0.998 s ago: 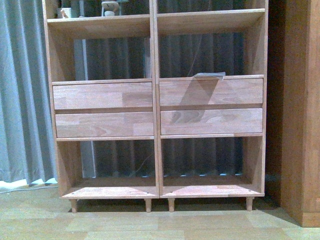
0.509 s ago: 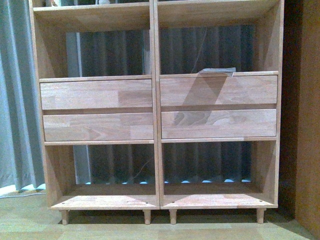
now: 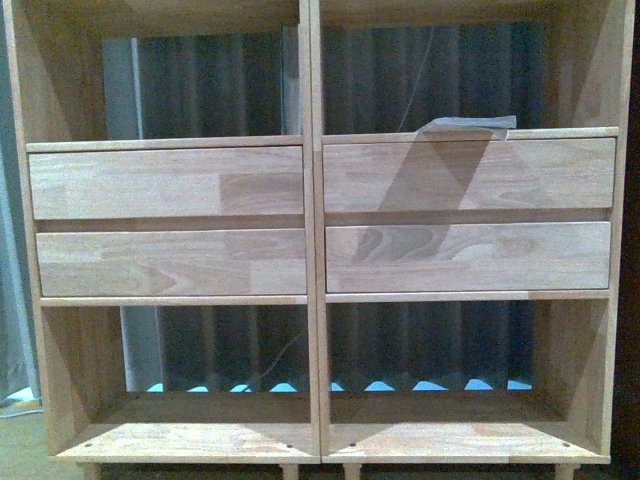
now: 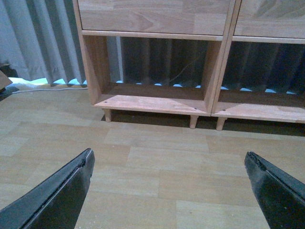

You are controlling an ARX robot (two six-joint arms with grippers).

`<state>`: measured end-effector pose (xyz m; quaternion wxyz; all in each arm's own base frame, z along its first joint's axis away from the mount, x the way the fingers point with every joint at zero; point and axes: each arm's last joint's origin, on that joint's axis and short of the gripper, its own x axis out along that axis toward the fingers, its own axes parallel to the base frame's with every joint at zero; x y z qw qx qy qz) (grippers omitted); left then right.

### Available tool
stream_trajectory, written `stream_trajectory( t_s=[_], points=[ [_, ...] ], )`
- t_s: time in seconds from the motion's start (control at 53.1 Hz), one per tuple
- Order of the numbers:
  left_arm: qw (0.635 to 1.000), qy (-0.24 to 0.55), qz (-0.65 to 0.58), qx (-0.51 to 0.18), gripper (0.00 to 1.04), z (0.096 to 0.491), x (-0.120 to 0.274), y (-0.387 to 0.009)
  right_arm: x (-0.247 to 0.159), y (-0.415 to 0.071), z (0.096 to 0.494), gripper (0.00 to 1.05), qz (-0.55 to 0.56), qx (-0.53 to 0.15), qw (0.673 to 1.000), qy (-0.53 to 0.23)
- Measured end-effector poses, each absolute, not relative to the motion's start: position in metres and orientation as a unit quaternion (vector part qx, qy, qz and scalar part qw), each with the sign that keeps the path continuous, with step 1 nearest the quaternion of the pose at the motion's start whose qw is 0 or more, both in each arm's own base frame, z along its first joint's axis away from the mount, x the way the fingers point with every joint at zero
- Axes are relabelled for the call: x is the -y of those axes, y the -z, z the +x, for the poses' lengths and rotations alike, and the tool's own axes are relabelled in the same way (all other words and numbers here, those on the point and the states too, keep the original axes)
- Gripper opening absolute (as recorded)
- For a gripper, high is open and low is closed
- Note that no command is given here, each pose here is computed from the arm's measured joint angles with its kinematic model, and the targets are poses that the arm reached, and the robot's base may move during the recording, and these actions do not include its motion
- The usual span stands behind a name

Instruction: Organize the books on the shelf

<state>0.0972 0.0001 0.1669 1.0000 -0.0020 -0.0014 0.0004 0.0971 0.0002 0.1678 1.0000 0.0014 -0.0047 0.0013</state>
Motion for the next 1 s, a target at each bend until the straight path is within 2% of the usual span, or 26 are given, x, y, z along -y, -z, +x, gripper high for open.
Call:
stream_trajectory(
  t_s=[0.998],
  points=[
    [1.0,0.0,-0.002,0.001,0.97,0.0972,0.0,-0.1669,-0.0002,-0.1678,0.0971,0.98,0.001,0.005,1.0,-0.002]
  ],
)
